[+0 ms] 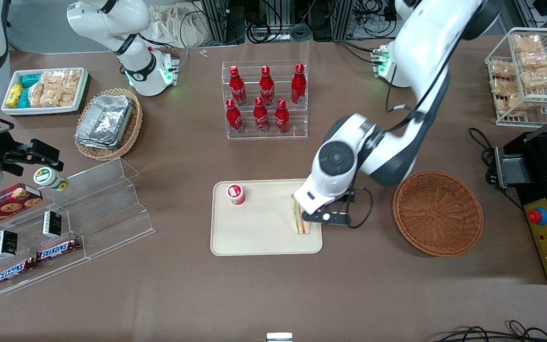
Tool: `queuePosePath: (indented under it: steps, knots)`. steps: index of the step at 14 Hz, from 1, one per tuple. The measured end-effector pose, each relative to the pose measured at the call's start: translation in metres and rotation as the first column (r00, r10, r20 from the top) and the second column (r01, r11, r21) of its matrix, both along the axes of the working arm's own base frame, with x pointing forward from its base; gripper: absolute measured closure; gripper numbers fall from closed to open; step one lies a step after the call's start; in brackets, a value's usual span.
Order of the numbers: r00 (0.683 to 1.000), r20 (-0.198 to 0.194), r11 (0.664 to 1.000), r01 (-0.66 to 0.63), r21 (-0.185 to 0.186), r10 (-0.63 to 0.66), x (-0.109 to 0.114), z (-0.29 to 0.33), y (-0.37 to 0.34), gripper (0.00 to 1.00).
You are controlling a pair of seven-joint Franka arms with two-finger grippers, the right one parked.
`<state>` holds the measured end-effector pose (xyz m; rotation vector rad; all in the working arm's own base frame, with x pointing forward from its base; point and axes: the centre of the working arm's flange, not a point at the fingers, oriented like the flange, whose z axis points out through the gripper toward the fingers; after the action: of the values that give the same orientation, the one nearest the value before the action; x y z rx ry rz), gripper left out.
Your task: Place sandwich from basket to tray
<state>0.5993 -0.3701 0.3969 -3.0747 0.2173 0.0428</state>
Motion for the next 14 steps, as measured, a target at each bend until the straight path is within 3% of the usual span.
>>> queuePosePath:
  steps: [3, 8, 14]
  knots:
    - [0.999, 0.004, 0.999, 0.043, 0.033, -0.044, -0.003, 0.082, 0.056, 0.01]
    - [0.996, -0.048, 0.998, 0.069, -0.009, -0.069, 0.003, 0.155, 0.174, 0.01]
    - [0.999, -0.03, 0.999, 0.035, 0.008, -0.035, -0.003, 0.206, 0.287, 0.0]
